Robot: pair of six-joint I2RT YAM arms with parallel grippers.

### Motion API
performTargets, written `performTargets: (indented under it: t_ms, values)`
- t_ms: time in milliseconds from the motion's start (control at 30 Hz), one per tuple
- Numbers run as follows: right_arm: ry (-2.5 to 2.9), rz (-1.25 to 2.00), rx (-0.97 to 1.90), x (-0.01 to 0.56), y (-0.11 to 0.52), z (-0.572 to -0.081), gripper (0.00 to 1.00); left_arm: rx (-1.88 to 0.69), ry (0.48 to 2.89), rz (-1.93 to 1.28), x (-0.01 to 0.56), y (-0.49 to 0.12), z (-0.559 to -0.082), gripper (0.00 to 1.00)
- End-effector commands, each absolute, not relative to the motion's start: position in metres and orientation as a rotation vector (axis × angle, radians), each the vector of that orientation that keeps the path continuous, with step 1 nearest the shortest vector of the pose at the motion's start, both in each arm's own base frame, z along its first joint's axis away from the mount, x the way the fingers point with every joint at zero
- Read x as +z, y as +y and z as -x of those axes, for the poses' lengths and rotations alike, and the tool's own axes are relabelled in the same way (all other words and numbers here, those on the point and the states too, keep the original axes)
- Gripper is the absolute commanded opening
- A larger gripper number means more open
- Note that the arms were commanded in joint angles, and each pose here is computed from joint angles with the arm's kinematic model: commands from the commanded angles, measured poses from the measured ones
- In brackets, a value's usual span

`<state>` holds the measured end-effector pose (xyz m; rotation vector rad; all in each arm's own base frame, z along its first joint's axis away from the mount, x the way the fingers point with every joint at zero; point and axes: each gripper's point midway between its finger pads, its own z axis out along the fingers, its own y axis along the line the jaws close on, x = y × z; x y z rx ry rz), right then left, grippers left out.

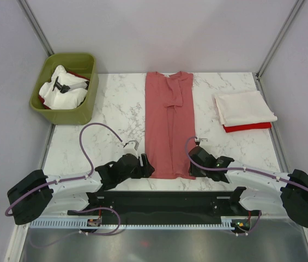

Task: Fold and stack the t-shirts
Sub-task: Fold the tshirt

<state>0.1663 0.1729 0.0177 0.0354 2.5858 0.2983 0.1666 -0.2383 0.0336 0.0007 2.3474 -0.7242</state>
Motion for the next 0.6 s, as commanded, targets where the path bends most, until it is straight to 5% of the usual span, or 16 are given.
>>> performTargets:
  t_ms: [0, 200, 367, 567]
  values:
    - [2.611, -0.066, 0.222, 0.014, 0.159, -0.155, 0.41, -0.682, 2.354, 0.0, 0.032, -0.232, -0.167, 0.76]
    - [2.602, -0.058, 0.235, 0.016, 0.157, -0.145, 0.37, -0.695, 2.356, -0.001, 0.03, -0.229, -0.163, 0.64]
    - [2.592, -0.053, 0.218, 0.014, 0.156, -0.144, 0.03, -0.689, 2.366, 0.001, 0.028, -0.229, -0.163, 0.44]
    - [2.563, -0.047, 0.27, 0.022, 0.16, -0.145, 0.0, -0.691, 2.382, -0.012, 0.026, -0.231, -0.161, 0.41]
